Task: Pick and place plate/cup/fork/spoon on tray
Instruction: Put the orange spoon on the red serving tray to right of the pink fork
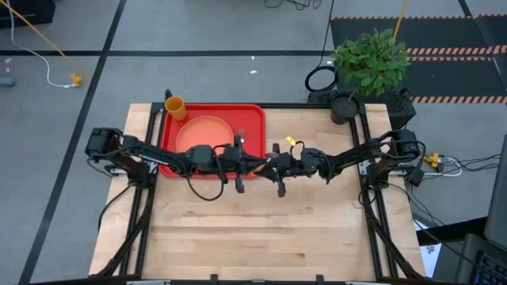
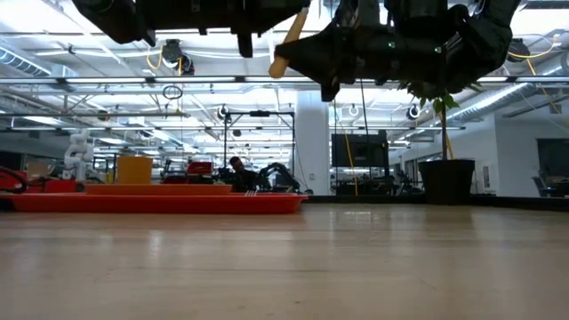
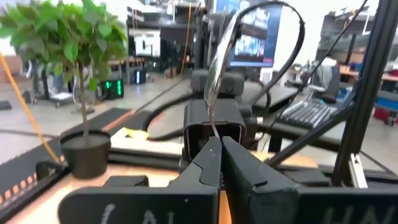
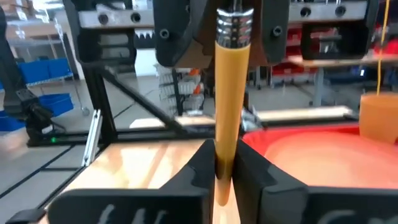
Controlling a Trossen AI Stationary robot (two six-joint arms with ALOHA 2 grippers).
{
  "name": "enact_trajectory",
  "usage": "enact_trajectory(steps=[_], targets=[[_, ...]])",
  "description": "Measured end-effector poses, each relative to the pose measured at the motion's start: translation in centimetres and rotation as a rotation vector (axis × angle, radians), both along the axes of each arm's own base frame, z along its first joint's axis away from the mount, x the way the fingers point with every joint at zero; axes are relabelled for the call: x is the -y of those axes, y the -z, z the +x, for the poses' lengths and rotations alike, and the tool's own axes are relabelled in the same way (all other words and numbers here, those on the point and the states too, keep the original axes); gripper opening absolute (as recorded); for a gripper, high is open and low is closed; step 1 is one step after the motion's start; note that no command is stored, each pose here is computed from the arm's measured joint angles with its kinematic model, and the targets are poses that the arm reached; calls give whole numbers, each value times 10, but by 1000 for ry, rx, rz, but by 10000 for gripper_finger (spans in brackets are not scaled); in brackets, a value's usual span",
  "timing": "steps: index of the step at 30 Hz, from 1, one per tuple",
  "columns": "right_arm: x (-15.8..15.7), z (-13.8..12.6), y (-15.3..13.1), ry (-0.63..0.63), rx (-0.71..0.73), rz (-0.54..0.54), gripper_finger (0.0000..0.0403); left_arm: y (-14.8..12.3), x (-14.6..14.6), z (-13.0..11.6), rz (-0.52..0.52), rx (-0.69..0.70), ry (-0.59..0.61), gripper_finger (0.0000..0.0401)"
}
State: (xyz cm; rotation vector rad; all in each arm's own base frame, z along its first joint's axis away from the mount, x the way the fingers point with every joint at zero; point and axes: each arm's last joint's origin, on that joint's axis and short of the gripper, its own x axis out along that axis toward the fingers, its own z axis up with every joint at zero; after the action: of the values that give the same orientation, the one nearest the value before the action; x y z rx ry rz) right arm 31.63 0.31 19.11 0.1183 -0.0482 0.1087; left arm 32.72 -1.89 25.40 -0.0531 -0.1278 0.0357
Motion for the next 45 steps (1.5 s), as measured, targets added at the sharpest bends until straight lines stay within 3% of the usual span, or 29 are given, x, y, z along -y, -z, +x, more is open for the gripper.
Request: enact_trajectory(steps=[9, 17, 24, 35, 45], targets=[[8, -16, -8, 48, -217, 36, 15, 4, -1, -6, -22, -138, -20, 58], [19, -21, -11, 105, -277, 186, 19, 10, -3, -10, -79, -239, -59, 78], [20, -22, -7, 104, -313, 178, 19, 17, -5, -9, -156, -288, -44, 91], [20, -22, -8, 102, -310, 180, 19, 15, -10, -5, -153, -219, -125, 236], [19, -22, -7, 96, -313, 151, 21, 24, -27, 6, -171, -150, -76, 250]])
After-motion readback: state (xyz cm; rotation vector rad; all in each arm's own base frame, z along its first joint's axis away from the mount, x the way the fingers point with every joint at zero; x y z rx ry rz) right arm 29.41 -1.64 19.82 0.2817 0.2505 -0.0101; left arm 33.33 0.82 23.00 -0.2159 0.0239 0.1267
